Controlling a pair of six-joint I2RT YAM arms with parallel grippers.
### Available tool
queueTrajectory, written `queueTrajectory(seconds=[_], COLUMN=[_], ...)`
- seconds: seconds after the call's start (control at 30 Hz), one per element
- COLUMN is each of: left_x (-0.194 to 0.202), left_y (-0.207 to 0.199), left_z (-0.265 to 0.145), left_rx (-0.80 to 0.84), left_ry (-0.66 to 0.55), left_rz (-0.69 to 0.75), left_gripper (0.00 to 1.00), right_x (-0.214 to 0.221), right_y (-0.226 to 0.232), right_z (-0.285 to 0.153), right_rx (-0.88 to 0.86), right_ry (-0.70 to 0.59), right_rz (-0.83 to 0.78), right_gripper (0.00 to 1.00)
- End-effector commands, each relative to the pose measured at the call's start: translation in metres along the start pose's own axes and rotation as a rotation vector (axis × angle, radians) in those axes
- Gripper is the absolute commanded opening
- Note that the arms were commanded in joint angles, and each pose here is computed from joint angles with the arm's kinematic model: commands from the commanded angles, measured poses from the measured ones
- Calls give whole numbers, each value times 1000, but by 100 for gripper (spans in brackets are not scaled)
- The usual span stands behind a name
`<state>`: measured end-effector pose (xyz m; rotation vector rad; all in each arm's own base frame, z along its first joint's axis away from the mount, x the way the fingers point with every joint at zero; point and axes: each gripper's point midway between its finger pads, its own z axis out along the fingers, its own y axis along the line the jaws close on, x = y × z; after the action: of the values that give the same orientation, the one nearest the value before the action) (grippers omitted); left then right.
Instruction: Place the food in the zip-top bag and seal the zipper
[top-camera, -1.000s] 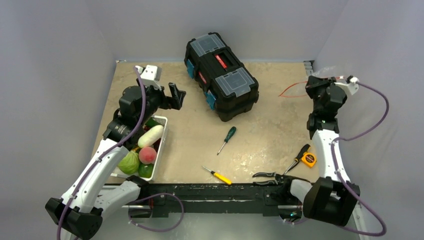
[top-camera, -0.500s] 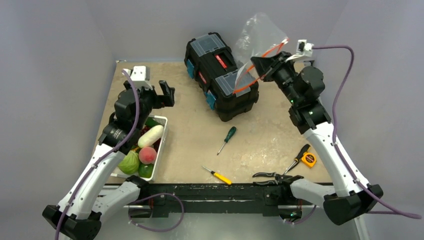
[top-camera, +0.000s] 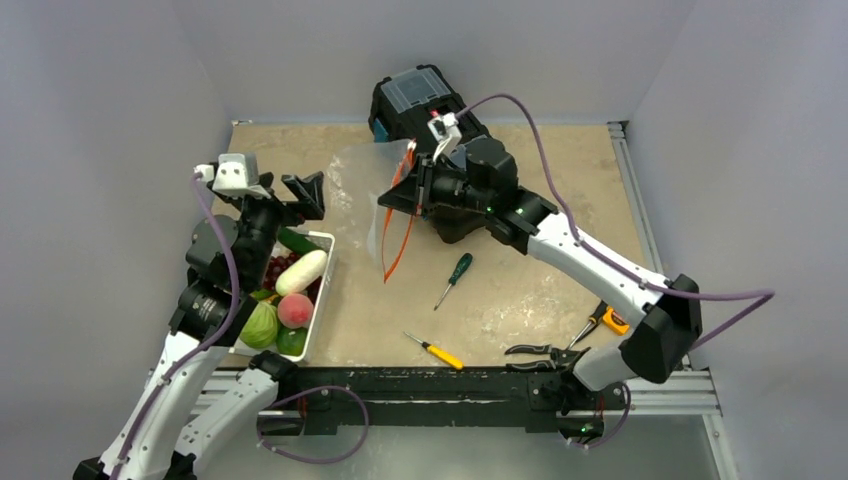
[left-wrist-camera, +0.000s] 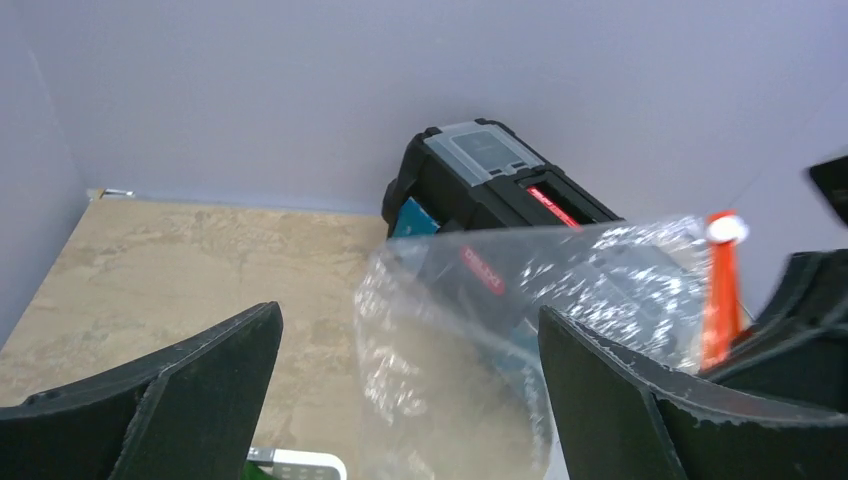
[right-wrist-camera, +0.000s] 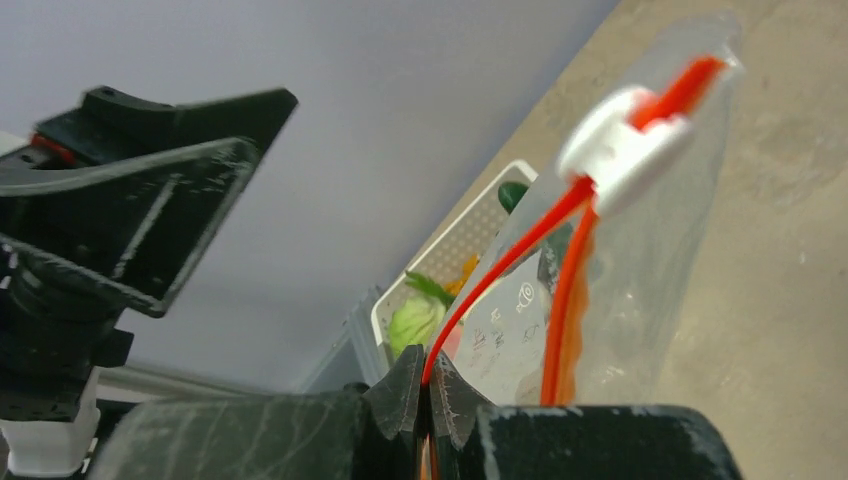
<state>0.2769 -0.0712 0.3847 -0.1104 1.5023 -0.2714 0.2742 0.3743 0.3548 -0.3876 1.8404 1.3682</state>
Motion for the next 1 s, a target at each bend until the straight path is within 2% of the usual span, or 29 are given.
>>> queueTrajectory(seconds=[0.0, 0.13, 0.2, 0.27, 0.47, 0.57, 0.67, 0.97], left_x=[-5, 14, 25, 32, 41, 51, 65, 92], left_y=[-24, -67, -80, -86, -88, -94, -101, -109], left_z=[7, 15, 18, 19, 18, 19, 20, 23], left_rx=[126, 340, 400, 428, 412, 423, 429, 397], left_ry=[-17, 102, 159, 183, 181, 209, 256, 330], left_rz=[36, 72, 87, 108, 187, 237, 301, 455], left_gripper=[100, 97, 91, 89, 92, 93, 92, 73], right_x=[22, 36, 35, 29, 7, -9, -15, -21], right_y=[-3, -20, -27, -33, -51, -55, -58, -58], right_z=[10, 20, 23, 25, 24, 25, 26, 23], right_rx=[-12, 41, 73, 98, 122, 153, 179, 191], right_ry=[112, 172, 166, 148, 52, -32, -64, -111], right_rz=[127, 206, 237, 284, 528, 583, 607, 645], right_gripper=[0, 0, 0, 0, 0, 0, 0, 0])
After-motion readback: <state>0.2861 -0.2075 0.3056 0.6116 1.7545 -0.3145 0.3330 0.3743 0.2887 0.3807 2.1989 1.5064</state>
